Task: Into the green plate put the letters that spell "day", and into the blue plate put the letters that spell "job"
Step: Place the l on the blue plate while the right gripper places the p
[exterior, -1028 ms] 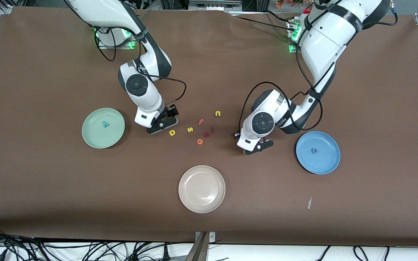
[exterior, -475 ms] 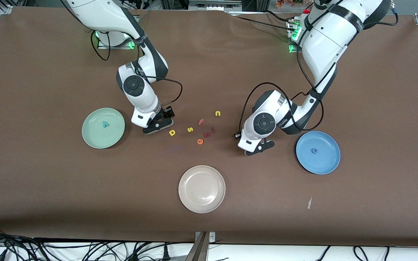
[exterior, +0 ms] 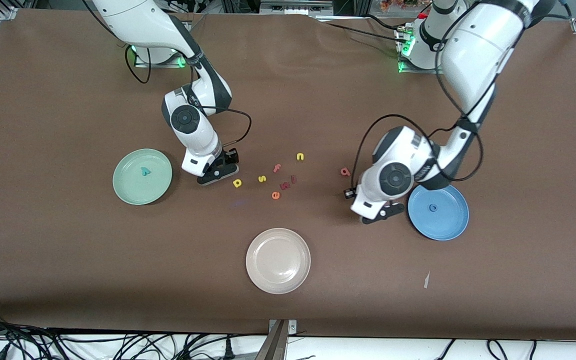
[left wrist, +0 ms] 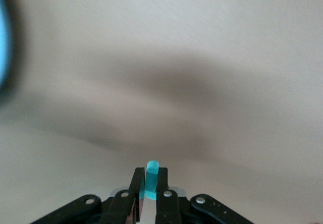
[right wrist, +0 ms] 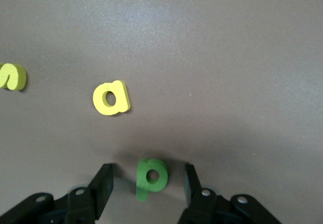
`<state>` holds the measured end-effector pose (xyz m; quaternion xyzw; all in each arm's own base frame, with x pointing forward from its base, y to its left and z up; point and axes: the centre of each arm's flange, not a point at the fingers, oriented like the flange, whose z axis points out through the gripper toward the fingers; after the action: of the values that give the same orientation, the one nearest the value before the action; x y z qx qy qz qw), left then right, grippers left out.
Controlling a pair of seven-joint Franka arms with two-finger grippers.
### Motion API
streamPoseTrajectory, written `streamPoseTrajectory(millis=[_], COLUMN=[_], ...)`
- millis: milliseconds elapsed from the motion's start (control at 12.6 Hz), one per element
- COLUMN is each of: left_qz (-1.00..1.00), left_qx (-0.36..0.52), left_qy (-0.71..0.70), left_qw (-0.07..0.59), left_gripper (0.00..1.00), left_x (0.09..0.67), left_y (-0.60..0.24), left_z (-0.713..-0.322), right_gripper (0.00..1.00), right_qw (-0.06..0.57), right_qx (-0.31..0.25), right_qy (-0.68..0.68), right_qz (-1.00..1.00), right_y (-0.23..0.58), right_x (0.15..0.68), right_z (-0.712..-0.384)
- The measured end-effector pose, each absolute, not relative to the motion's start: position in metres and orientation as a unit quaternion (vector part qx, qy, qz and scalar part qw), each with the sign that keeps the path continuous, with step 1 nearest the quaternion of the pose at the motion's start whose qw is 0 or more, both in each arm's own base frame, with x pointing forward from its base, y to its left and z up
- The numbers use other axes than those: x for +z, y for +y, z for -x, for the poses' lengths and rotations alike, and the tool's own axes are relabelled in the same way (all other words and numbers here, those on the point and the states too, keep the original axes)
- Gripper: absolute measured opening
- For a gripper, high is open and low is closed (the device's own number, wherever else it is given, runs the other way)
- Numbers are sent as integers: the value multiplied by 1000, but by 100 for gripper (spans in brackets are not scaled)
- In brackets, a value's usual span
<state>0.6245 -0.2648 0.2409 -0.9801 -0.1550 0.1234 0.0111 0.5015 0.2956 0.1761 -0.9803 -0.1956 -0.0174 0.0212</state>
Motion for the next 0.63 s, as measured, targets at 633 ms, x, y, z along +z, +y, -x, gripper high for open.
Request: streamPoseTrajectory(millis=[633], left_qz=[988], left_qx=[156], left_qy=[2], left_qw=[-21], left_gripper=[14], left_x=[263], left_y=[-86], left_z=[-662], right_gripper=[27], right_qw=[21], right_qx=[-20], right_qy=[-195], right_qz=[980], right_y=[294], right_x=[178], right_z=[-503])
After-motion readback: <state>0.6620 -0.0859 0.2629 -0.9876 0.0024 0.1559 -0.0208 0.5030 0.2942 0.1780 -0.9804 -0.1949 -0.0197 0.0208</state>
